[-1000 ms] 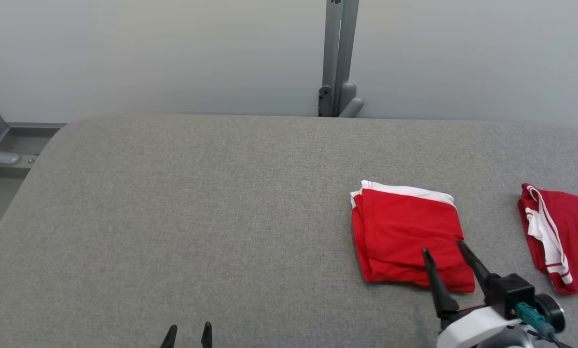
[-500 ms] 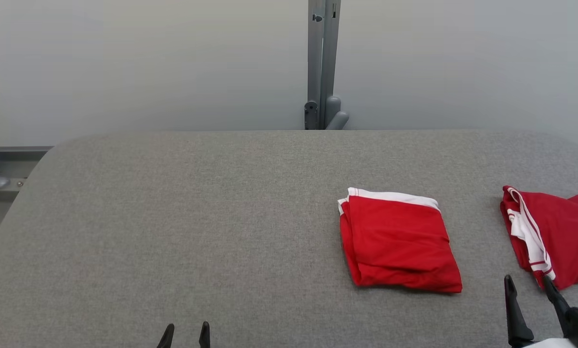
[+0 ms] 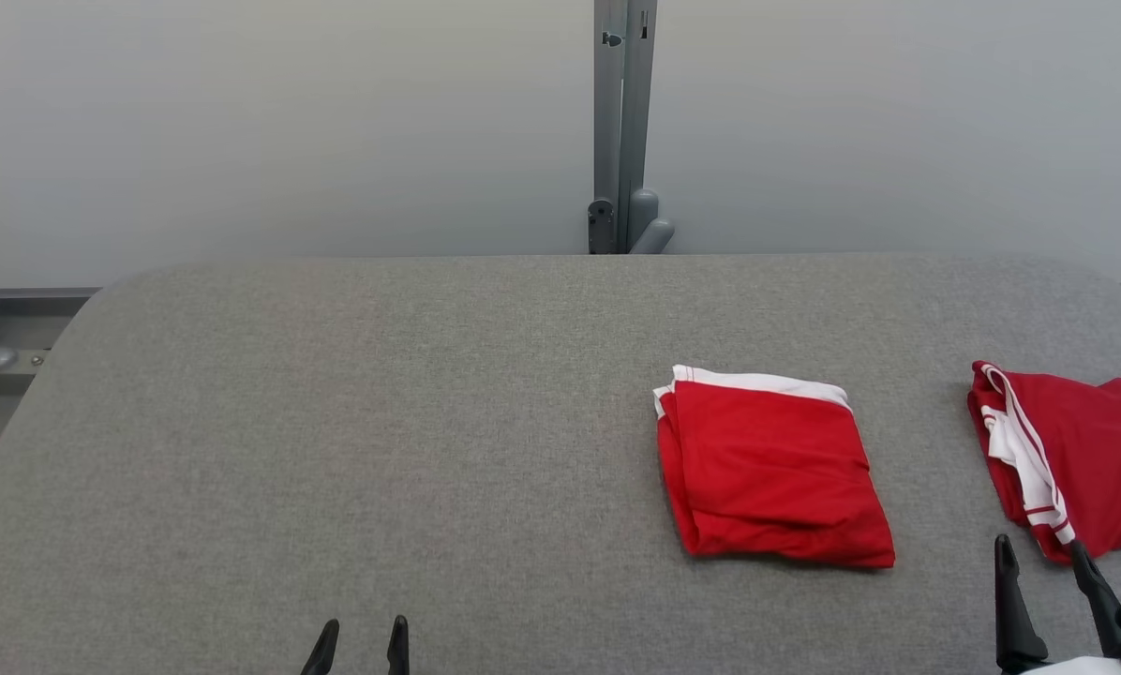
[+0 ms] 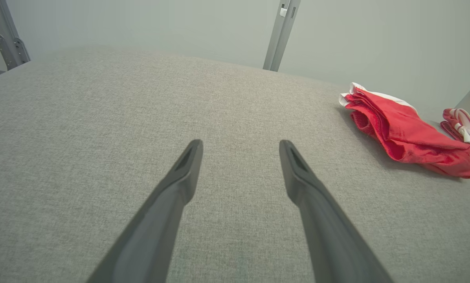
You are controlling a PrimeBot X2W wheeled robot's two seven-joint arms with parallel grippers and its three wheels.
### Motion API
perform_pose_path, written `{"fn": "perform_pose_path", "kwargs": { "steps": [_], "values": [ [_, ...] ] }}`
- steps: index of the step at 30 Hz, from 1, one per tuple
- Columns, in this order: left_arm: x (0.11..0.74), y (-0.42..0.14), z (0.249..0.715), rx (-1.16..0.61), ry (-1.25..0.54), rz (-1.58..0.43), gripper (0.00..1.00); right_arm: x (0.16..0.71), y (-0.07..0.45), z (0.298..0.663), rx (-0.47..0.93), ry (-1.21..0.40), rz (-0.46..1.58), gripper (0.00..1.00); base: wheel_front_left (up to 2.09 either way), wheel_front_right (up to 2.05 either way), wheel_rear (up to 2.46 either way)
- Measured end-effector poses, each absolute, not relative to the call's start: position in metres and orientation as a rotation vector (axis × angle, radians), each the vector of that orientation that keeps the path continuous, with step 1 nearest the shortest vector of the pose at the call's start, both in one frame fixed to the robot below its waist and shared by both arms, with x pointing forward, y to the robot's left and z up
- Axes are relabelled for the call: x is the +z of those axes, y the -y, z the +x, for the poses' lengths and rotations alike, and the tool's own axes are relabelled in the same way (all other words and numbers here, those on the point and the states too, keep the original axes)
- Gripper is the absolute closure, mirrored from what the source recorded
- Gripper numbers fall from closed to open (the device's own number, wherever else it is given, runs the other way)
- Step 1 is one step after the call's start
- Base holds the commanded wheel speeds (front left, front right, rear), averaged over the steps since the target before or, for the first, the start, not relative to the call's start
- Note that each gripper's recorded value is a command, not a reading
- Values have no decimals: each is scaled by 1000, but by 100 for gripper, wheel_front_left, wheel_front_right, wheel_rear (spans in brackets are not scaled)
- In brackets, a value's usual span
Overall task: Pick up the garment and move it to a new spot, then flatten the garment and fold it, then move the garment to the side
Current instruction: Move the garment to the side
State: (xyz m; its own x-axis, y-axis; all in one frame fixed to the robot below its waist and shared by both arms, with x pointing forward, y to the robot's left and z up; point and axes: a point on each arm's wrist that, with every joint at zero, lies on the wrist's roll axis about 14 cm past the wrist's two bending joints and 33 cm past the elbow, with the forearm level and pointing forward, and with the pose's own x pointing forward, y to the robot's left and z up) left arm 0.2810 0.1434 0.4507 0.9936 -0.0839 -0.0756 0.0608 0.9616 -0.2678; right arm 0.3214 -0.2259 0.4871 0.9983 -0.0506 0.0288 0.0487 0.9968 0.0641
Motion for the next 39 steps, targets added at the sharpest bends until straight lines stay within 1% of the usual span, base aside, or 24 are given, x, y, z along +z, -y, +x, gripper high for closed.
{"fn": "perform_pose_path", "kwargs": {
  "steps": [4, 5, 7, 9, 13, 16, 19, 23, 28, 32, 37, 38, 39],
  "values": [
    [455, -144, 282, -71, -75, -271, 0, 486, 218, 333, -39, 31, 135, 0, 0, 0, 0],
    [455, -144, 283, -70, -72, -271, 0, 486, 214, 339, -35, 26, 168, 0, 0, 0, 0],
    [456, -145, 284, -68, -71, -272, 0, 483, 200, 354, 19, -38, 196, 0, 0, 0, 0],
    [456, -145, 285, -69, -74, -273, 0, 491, 195, 373, 42, -64, 239, 0, 0, 0, 0],
    [451, -144, 289, -77, -92, -264, 0, 489, 186, 405, 81, -196, 269, 0, 0, 0, 0],
    [447, -146, 291, -75, -110, -264, 0, 474, 176, 420, 99, -324, 283, 0, 0, 0, 0],
    [445, -146, 298, -79, -121, -261, 0, 460, 168, 435, 105, -416, 285, 0, 0, 0, 0],
    [440, -150, 305, -70, -138, -261, 0, 432, 165, 444, 89, -517, 279, 0, 0, 0, 0],
    [436, -159, 310, -41, -147, -265, 0, 409, 157, 455, 81, -588, 280, 0, 0, 0, 0],
    [431, -165, 310, -19, -165, -264, 0, 389, 150, 457, 79, -651, 287, 0, 0, 0, 0],
    [429, -169, 312, -8, -172, -262, 0, 381, 147, 463, 71, -668, 311, 0, 0, 0, 0],
    [429, -169, 312, -9, -173, -262, 0, 381, 146, 464, 72, -664, 311, 61, 0, 0, 0],
    [429, -168, 313, -10, -172, -262, 0, 383, 145, 465, 75, -655, 309, 100, 0, 0, 0]
  ]
}}
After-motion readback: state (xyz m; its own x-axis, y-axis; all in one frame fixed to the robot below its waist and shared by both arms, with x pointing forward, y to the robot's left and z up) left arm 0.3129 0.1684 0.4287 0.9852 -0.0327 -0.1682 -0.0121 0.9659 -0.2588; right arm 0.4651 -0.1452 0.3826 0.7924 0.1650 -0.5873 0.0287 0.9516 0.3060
